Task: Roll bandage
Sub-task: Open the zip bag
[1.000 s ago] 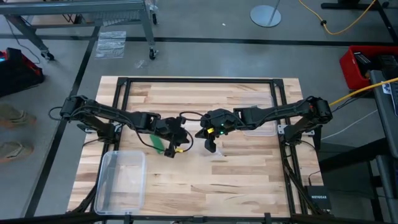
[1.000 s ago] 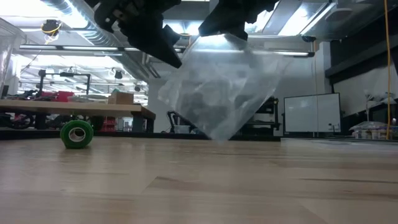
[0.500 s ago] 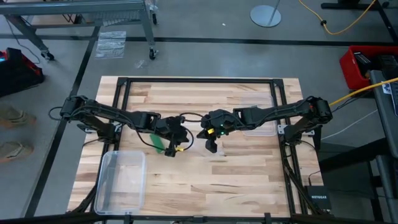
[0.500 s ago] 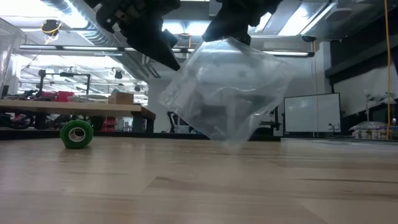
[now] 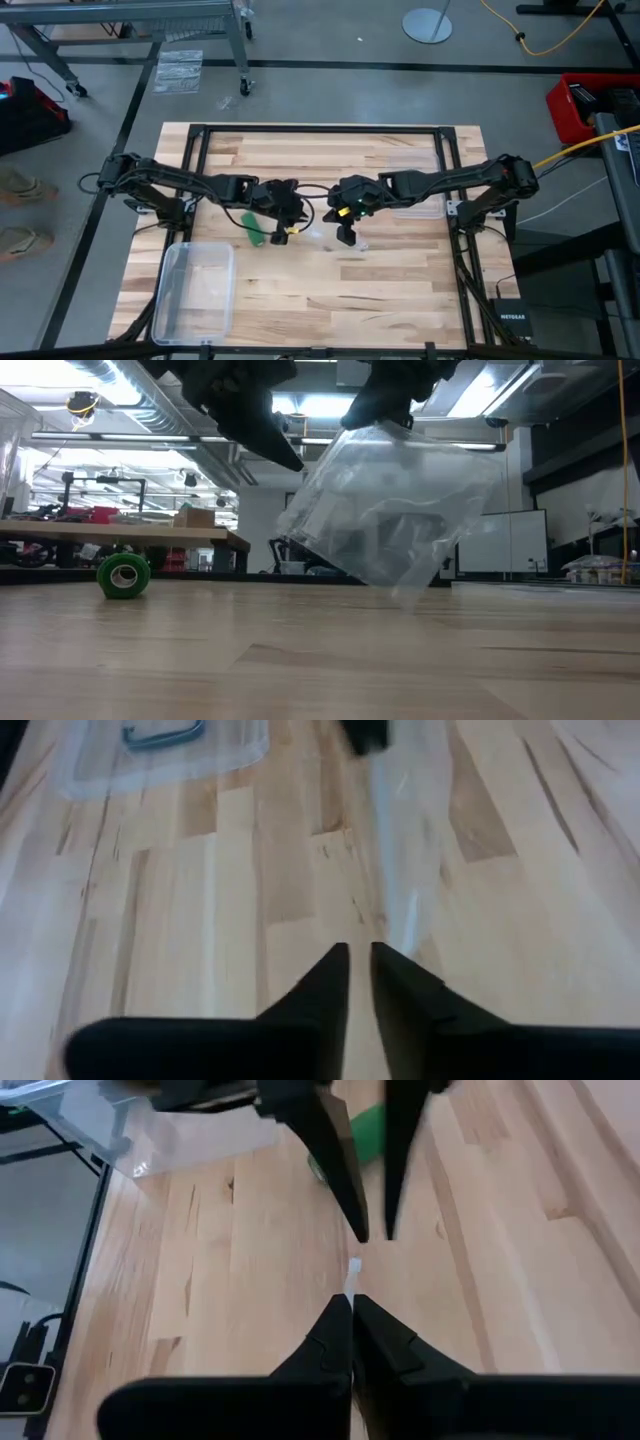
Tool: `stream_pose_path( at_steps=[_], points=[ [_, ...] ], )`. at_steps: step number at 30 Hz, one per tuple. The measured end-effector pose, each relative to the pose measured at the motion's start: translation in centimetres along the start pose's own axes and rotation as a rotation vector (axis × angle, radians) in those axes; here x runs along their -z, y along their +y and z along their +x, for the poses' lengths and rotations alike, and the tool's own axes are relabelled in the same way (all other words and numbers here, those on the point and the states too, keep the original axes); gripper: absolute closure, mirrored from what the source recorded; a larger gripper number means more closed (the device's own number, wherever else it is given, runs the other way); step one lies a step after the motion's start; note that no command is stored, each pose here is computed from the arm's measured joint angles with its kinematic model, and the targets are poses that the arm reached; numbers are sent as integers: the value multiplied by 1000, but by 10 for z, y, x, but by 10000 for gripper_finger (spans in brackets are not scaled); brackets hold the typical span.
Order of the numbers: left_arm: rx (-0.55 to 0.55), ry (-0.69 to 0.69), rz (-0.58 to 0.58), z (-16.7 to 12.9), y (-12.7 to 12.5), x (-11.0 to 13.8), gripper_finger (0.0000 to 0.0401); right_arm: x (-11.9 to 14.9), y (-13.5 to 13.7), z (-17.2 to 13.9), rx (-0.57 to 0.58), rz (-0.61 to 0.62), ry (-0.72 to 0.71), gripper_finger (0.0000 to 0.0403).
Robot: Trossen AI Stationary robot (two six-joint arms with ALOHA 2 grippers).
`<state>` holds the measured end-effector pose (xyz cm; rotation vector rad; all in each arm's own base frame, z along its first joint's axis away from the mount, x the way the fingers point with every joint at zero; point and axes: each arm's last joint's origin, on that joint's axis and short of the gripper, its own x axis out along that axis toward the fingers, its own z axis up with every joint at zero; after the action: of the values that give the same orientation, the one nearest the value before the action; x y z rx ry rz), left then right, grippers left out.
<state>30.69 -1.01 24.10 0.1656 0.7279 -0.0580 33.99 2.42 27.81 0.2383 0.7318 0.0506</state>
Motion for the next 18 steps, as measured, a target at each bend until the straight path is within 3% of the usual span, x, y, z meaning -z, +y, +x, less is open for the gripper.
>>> stream_pose_path(
  at_steps=[8,13,18],
  points=[
    [1,-32,-15,22,-2,0,252,-1,-3,-12,67,-65,-10,401],
    [16,-17,25,34,-8,3,241,5,-5,-13,114,-67,49,401],
    [17,-21,11,33,-9,2,255,9,-8,-13,175,-69,89,401]
  ],
)
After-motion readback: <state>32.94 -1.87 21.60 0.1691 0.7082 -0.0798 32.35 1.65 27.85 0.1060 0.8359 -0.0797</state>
